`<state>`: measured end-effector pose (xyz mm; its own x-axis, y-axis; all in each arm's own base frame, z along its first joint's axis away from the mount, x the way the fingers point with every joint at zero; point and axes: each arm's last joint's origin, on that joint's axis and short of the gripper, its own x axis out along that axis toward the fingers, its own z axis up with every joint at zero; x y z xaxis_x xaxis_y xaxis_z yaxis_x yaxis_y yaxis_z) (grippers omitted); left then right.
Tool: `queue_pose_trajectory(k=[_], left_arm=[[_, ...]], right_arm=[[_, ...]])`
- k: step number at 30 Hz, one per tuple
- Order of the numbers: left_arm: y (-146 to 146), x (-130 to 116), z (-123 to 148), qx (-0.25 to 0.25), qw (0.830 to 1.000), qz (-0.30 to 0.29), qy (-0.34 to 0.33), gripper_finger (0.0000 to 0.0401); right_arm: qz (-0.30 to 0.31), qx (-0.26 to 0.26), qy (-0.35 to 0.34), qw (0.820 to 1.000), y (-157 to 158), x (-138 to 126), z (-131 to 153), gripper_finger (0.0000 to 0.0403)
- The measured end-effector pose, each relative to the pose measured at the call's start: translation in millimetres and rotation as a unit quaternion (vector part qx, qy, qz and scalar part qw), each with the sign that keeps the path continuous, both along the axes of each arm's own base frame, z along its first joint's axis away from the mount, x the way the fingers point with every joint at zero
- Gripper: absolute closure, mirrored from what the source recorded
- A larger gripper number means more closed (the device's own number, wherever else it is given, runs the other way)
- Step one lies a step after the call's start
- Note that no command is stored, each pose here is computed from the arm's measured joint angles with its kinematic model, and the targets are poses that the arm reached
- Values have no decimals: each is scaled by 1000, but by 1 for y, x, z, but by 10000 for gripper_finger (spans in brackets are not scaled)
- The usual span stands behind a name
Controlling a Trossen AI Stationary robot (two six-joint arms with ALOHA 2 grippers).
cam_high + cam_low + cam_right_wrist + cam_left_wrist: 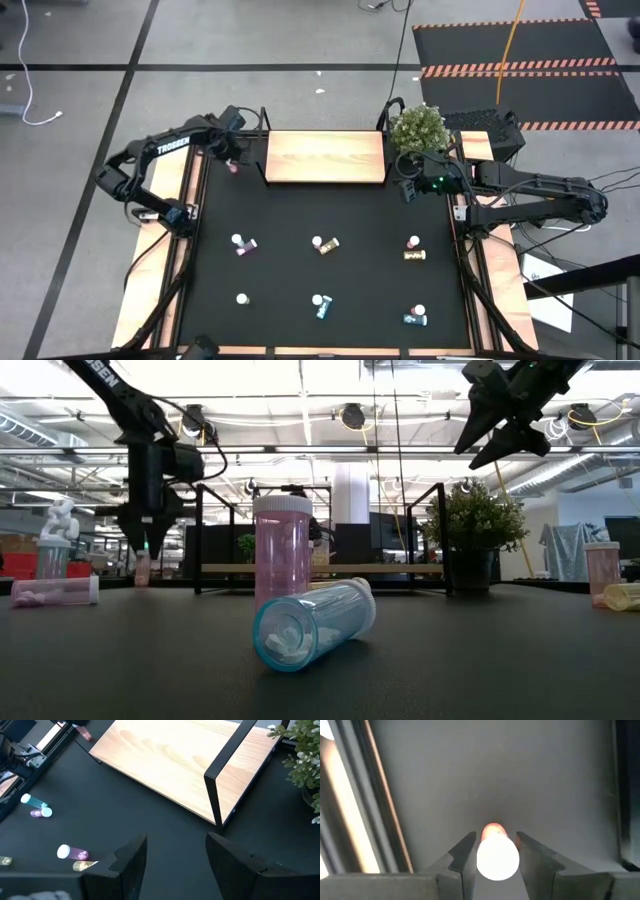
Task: Pick and place medicine bottles onto shelf by color
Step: Put the top orange pill bottle on the shelf
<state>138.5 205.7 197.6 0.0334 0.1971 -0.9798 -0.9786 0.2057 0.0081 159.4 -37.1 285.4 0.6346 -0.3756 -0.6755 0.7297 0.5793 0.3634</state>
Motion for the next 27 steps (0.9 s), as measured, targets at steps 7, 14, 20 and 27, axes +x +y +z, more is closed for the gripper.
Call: queue_pose_trajectory(k=[7,14,20,27], left_arm=[[11,7,57,18,999,-34,11,274],[23,13,149,137,989,-48,-28,276],[33,37,195,210,970,-95,-77,279],[60,102,193,204,964,-148,-87,280]], right_arm=[[14,-11,7,1000,0,0,0,204],[26,-21,13,999,0,0,0,204],[31,-33,19,999,-2,0,0,204],[28,-30,8,999,-11,-1,2,204]])
